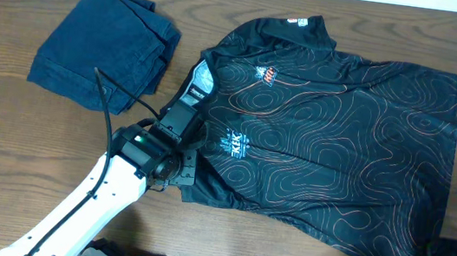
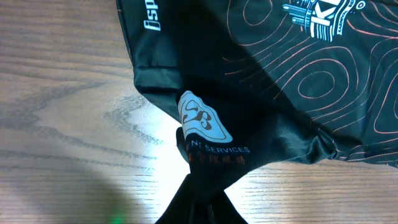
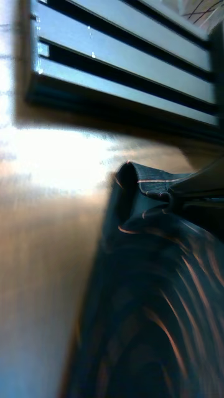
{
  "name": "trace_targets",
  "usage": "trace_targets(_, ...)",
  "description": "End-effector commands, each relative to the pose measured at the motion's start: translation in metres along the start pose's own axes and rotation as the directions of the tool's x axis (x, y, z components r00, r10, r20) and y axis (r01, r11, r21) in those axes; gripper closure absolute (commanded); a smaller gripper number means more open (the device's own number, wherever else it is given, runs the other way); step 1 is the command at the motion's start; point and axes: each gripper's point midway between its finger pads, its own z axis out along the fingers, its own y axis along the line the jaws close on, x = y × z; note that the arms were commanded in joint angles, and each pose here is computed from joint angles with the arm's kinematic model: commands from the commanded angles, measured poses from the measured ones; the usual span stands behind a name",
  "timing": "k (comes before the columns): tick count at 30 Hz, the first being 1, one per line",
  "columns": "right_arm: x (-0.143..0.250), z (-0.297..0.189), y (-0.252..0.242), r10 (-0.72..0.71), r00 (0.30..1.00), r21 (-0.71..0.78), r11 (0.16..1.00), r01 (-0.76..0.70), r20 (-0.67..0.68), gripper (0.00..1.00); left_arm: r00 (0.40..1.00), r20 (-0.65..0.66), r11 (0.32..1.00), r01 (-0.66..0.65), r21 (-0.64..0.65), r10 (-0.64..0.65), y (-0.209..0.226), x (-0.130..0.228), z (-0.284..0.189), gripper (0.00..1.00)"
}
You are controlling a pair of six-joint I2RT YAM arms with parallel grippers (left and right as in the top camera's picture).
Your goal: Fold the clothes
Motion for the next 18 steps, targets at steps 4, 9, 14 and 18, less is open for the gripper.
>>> trace_targets(4,-0.018,-0.030,0.022,-0.034,0.999,-0.100,0.994,0.037,0.032,0.99,1.000,0.026,1.000,-0.004,-0.003,0.004,0.001,-0.005,-0.005,0.94)
trace_targets(9,-0.017,-0.036,0.056,-0.048,0.999,-0.277,0.960,0.049,0.011,0.99,0.998,0.049,0.999,-0.041,0.009,0.041,-0.002,-0.011,-0.006,0.94)
trace_targets(14,-0.016,-0.045,0.083,-0.084,0.996,-0.397,0.914,0.083,0.016,0.99,0.992,0.097,0.996,-0.081,0.030,0.078,-0.009,-0.023,-0.012,0.94)
trace_targets(18,-0.018,-0.060,0.117,-0.155,0.985,-0.537,0.826,0.169,0.072,0.99,0.981,0.155,0.991,-0.126,0.049,0.117,-0.018,-0.037,-0.023,0.94)
